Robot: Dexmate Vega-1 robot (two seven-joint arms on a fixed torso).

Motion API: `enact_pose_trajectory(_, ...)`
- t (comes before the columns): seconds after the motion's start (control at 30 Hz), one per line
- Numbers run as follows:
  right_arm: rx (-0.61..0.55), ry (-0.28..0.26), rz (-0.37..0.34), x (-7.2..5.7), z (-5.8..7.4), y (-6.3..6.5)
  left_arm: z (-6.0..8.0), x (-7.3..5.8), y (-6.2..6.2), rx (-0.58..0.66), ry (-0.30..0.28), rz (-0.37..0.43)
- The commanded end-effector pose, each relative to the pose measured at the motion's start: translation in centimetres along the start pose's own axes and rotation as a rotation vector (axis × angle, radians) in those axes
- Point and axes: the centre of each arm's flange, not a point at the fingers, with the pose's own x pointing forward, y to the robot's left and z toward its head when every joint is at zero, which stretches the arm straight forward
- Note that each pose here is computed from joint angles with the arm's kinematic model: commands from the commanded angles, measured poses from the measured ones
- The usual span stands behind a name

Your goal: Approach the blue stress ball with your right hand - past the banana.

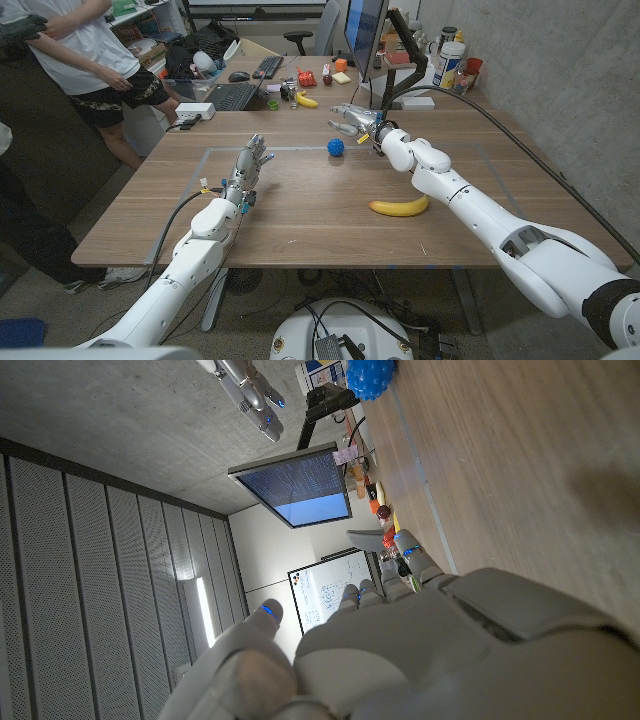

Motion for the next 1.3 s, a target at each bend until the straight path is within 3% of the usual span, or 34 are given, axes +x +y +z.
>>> enact_pose_trajectory(0.03, -0.016, -0.010, 0.016, 0.5, 0.7, 0.5, -0.1, -0.2, 0.4, -0.003, 0.004, 0.000)
enact_pose_trajectory(0.53, -0.021, -0.021, 0.035, 1.0, 0.9, 1.0, -0.6, -0.3, 0.5, -0.003, 0.012, 0.008)
enact_pose_trajectory(1.3, -0.054, -0.023, 0.072, 0.6, 0.9, 1.8, -0.2, -0.8, -0.1, 0.004, 0.012, -0.004)
